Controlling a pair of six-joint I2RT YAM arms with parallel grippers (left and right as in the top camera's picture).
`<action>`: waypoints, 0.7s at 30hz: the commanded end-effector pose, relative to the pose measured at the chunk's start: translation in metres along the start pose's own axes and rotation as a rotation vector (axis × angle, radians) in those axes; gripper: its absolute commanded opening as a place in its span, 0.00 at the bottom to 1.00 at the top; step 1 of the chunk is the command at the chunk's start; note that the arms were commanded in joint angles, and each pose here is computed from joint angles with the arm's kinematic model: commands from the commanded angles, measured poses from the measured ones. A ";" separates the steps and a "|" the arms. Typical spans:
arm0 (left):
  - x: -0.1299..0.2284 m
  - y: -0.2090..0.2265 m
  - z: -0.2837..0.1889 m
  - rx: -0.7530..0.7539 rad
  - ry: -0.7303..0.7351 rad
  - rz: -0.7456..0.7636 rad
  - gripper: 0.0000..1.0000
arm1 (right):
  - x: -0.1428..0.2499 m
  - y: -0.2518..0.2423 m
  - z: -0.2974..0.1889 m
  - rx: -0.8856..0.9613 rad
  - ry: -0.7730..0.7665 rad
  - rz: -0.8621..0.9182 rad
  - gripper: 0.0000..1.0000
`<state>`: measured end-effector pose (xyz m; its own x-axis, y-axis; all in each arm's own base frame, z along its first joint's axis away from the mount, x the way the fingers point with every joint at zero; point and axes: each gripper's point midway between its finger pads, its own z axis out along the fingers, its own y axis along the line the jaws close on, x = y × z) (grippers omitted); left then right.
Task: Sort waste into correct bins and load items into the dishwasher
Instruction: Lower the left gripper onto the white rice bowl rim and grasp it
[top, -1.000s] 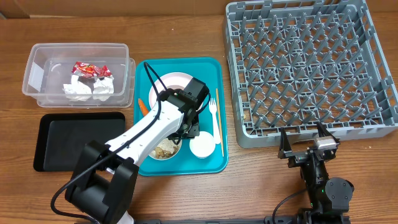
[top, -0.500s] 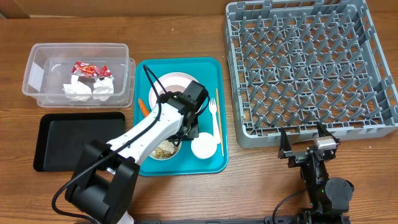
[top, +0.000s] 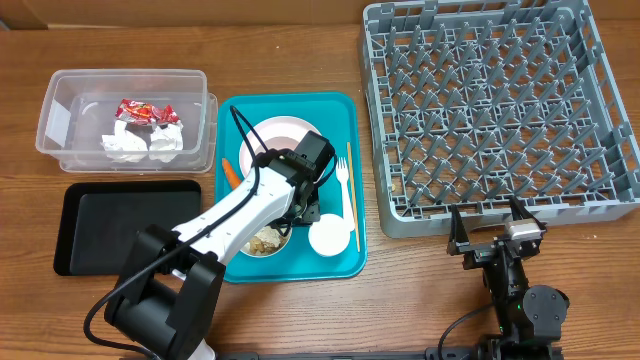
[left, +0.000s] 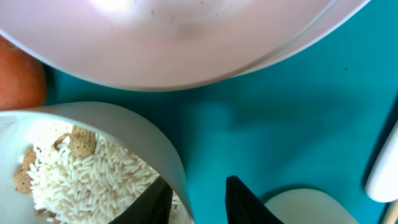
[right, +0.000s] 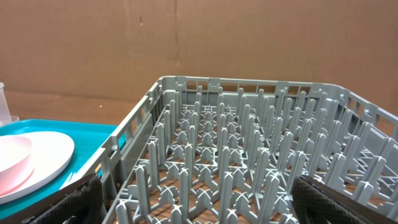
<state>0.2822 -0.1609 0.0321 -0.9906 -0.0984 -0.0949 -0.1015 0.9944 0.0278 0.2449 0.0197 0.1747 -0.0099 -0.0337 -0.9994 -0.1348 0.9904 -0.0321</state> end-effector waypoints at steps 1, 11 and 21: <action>0.005 0.007 0.009 -0.029 0.017 -0.029 0.29 | 0.001 0.000 0.000 0.001 -0.006 0.006 1.00; 0.009 0.003 0.009 -0.003 0.038 -0.032 0.22 | 0.001 0.000 0.000 0.001 -0.006 0.006 1.00; 0.009 0.003 0.009 -0.003 0.039 -0.031 0.11 | 0.001 0.000 0.000 0.001 -0.006 0.006 1.00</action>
<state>0.2771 -0.1608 0.0287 -0.9901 -0.1186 -0.0756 -0.1206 0.9925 0.0219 0.2449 0.0197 0.1748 -0.0095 -0.0337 -0.9994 -0.1348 0.9903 -0.0321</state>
